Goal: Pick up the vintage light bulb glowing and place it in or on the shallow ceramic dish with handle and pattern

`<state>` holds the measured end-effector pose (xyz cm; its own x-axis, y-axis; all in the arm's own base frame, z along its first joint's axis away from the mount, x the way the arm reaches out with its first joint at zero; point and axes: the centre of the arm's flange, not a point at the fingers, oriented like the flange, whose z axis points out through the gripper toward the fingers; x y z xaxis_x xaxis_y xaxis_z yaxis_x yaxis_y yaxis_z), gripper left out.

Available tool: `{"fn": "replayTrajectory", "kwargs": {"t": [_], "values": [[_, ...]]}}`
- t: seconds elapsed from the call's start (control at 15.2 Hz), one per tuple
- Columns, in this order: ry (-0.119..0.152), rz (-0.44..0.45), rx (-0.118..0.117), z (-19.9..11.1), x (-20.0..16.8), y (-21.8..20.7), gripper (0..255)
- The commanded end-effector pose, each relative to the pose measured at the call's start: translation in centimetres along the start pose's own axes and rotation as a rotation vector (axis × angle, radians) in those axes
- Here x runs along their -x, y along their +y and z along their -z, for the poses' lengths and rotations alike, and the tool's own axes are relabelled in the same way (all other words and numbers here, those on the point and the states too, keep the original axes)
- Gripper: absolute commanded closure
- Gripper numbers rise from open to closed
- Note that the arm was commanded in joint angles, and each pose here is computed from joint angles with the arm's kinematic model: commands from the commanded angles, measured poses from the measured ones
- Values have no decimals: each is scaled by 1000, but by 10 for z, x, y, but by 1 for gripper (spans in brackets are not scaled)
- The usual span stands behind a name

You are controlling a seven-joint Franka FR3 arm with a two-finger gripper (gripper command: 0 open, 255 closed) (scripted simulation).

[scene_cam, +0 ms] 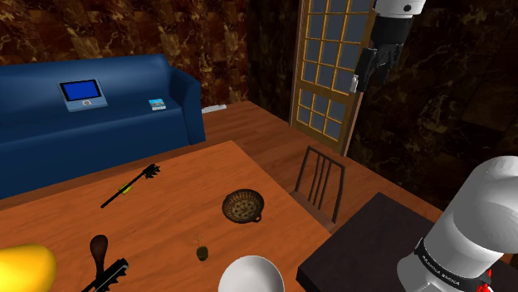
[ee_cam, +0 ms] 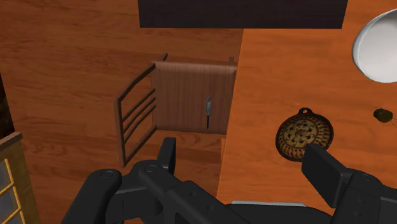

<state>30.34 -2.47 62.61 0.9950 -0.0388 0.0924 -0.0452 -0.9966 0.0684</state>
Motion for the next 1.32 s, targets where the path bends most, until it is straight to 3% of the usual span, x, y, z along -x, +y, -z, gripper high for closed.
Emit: {"fn": "replayTrajectory", "kwargs": {"t": [0.0,1.25], "values": [[0,0,0,0,0,0,0],[-68,83,82,-129,-74,-219,0]]}}
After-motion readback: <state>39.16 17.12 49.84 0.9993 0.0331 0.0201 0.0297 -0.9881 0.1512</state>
